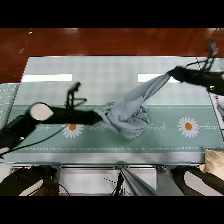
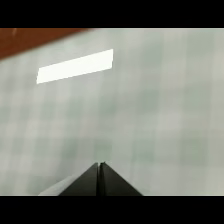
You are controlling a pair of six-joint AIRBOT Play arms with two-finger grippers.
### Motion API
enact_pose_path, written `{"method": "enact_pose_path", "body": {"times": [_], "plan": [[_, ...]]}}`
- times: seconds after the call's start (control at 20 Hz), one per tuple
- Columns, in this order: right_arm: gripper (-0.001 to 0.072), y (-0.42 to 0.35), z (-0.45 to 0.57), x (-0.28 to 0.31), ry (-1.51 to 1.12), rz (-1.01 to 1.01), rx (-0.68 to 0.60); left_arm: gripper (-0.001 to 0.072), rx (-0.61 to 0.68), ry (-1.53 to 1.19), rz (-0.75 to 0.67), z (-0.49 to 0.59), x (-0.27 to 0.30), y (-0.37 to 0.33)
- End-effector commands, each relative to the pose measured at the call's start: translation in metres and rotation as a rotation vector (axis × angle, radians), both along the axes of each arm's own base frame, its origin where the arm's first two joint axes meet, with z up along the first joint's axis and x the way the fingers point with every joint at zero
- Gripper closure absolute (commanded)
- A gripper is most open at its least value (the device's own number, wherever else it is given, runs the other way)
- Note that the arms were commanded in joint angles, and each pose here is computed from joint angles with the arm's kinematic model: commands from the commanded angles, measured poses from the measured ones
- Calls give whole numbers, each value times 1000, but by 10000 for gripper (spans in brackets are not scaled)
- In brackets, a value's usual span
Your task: Fold the shirts.
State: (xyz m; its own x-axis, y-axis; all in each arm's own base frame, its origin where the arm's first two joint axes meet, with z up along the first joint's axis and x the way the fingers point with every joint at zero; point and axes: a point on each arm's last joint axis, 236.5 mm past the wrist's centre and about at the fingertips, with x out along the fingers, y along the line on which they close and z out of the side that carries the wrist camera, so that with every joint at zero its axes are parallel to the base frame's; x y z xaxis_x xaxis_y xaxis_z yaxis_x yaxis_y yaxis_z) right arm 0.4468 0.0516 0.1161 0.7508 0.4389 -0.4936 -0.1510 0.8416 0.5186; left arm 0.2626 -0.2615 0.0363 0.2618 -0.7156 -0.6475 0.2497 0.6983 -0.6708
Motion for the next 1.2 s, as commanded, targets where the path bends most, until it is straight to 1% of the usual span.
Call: {"method": "enact_pose_path", "body": {"times": [0.0,0.15,0.35,0.45,0.55,0.7,0.85,0.95,1.05,1.15], "plan": [[693,-28,134,-30,-297,-60,-108,687,-32,-387,115,135,47,42],[693,-41,236,-68,-528,-128,-178,687,-1,-730,226,259,46,92],[693,-53,345,-122,-794,-260,-261,687,85,-1100,355,389,-3,146],[693,-58,381,-146,-875,-322,-294,687,65,-1206,378,431,-31,153],[693,-52,405,-166,-920,-337,-272,687,12,-1272,379,462,-58,153],[693,-37,425,-187,-949,-308,-251,687,-20,-1302,344,480,-86,148],[693,-26,418,-199,-896,-281,-266,687,-45,-1208,310,470,-102,141],[693,-30,402,-203,-808,-291,-306,688,-22,-1118,269,450,-108,136],[693,-35,371,-204,-658,-293,-342,688,-24,-1007,256,430,-111,133],[694,-46,325,-206,-468,-281,-422,688,-9,-911,243,410,-112,131]]}}
